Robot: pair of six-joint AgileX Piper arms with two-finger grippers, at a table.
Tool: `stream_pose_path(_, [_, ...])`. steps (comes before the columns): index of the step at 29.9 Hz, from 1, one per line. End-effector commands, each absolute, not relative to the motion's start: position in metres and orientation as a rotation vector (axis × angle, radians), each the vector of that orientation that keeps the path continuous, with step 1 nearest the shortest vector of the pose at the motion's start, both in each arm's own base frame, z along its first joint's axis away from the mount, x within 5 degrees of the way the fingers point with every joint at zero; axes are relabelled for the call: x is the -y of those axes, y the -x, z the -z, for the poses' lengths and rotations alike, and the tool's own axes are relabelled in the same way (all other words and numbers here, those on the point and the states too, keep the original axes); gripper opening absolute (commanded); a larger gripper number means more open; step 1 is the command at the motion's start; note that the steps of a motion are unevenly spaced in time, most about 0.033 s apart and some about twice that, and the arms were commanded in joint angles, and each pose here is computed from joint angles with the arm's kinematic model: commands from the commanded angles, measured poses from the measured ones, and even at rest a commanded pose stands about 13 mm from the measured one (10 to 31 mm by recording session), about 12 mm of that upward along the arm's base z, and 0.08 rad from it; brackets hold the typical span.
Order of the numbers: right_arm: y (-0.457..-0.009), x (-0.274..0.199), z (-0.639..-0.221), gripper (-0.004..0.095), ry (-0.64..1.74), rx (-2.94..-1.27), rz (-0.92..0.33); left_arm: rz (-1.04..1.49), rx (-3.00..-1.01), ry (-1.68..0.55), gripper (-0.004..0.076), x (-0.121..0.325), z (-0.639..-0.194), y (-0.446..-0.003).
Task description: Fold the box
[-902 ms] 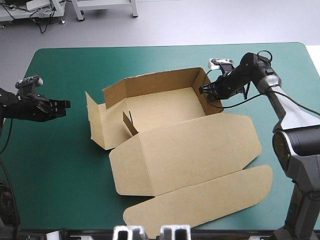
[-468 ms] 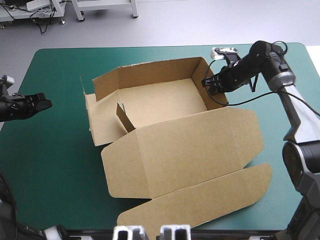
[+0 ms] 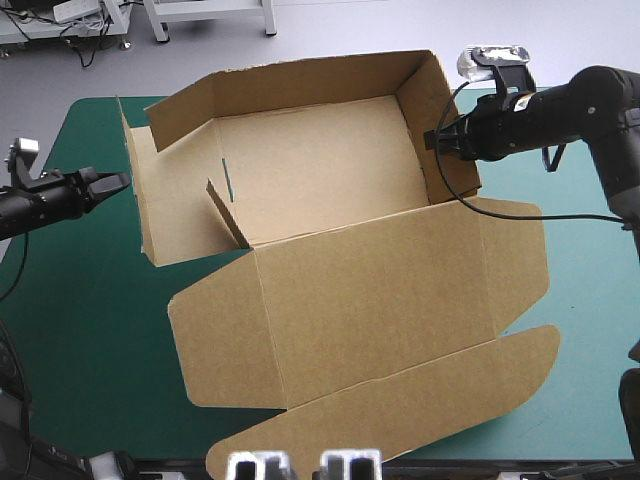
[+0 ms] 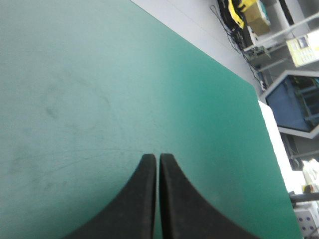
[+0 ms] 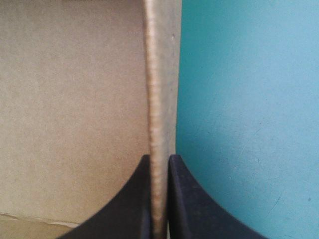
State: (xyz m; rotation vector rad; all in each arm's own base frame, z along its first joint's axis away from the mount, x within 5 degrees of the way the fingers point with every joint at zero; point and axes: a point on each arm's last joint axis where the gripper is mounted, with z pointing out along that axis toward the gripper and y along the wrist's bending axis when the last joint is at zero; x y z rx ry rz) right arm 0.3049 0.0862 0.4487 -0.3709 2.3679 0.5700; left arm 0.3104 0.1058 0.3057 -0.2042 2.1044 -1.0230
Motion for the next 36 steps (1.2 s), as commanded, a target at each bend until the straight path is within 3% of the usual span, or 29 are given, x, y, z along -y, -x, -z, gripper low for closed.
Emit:
stream_pose_path(1, [-0.283,-0.084,-0.484,0.0000,0.316,-2.207,-0.624,1.183,-1.971,0.018,0.0016,-0.067,-0.344,-0.305])
stream_pose_path(14, [-0.282,-0.083,-0.488,0.0000,0.294,-2.175,-0.626,1.235,-1.807,-0.232,0.0016,-0.006,-0.398,-0.276])
stream_pose_path(22, [-0.284,-0.079,-0.487,0.0000,0.288,-2.177,-0.558,1.220,-1.753,-0.265,0.0016,0.002,-0.417,-0.258])
stream_pose_path(36, [-0.286,-0.078,-0.494,0.0000,0.268,-2.111,-0.546,1.251,-1.680,-0.252,0.0016,0.005,-0.431,-0.248])
